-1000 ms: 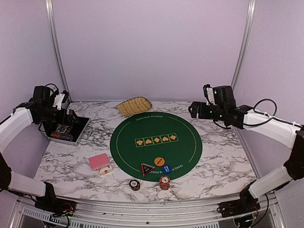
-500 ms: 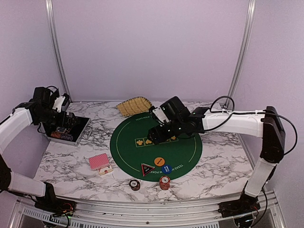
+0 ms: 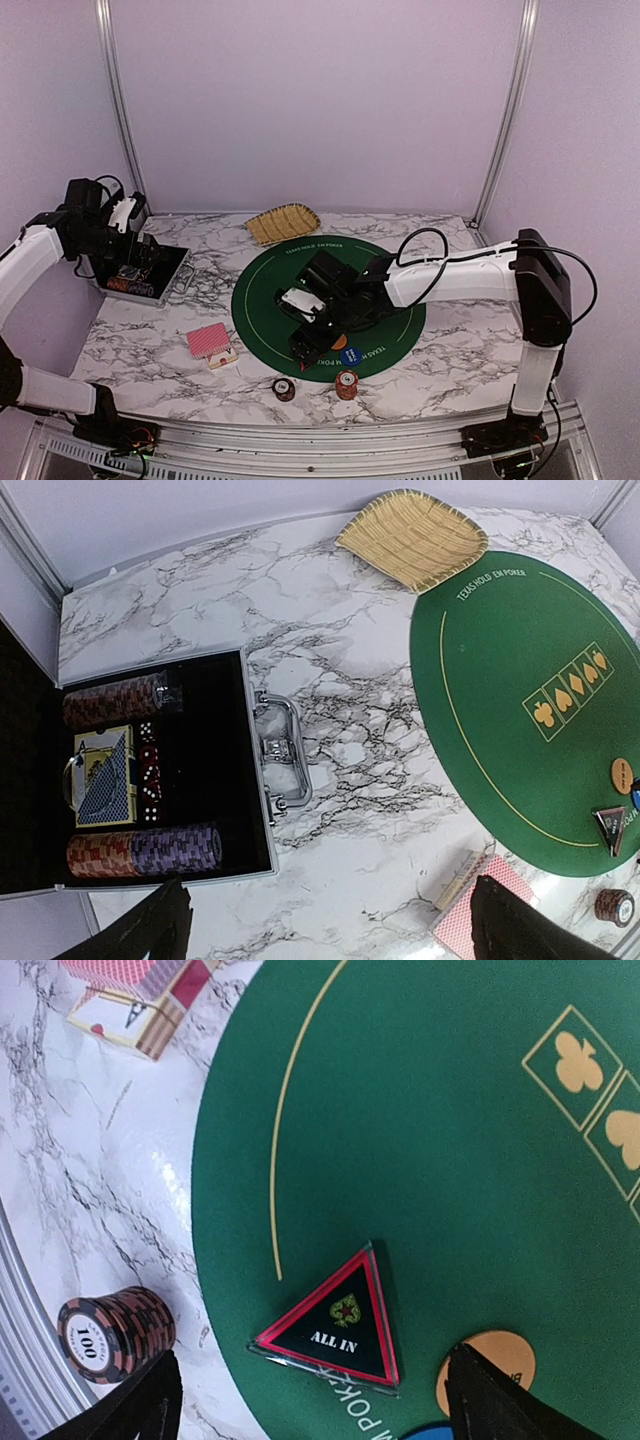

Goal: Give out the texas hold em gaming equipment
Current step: Move the all-in button to the poker table mat.

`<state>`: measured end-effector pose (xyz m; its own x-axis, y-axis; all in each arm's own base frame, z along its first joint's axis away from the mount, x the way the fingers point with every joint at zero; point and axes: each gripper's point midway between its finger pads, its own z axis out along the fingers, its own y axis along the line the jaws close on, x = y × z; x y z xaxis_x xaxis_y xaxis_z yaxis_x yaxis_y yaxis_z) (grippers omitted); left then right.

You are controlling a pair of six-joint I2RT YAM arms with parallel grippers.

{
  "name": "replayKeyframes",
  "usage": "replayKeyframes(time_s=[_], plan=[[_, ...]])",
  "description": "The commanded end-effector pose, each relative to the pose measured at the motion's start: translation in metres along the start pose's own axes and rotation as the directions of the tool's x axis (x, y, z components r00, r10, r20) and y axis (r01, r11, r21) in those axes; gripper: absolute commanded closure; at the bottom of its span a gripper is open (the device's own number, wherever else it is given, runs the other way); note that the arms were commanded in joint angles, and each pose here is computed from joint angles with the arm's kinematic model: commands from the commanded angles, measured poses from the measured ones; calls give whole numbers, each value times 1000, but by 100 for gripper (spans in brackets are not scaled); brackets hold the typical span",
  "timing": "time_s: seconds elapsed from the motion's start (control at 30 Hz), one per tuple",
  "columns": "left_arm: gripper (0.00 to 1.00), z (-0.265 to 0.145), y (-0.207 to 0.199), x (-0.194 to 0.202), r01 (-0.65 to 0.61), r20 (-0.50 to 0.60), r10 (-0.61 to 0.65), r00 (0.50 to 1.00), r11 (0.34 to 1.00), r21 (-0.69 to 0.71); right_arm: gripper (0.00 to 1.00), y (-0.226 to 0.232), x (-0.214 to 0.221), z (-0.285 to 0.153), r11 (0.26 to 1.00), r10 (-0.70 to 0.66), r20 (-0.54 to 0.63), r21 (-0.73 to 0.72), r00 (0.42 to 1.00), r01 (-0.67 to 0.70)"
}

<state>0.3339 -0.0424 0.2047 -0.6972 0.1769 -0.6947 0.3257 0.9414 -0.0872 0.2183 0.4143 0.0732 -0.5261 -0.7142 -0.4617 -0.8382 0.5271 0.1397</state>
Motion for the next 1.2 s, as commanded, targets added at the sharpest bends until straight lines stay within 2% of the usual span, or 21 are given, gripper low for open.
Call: replayKeyframes(time_s=[0.0,0.13,0.27,0.6,1.17], plan=[[1,-15,-7,-7,-27,24,26,999,999,20,9,9,18,-8,998,-33,-50,-55,998,30],[1,-17,-8,-9,-29,30,29,999,999,23,8,5,32,-4,998,-47,-93,-37,995,44],[1,-18,-9,-12,-28,37,27,999,999,28,12,0,36,-5,998,-56,-99,-15,993,55],[1,-23,-8,-20,-29,55,28,998,999,18,38,-4,36,3,997,-70,-110,5,991,71],[1,-28,-9,-28,-36,75,35,997,999,21,47,-10,33,27,996,-82,-144,27,986,86]])
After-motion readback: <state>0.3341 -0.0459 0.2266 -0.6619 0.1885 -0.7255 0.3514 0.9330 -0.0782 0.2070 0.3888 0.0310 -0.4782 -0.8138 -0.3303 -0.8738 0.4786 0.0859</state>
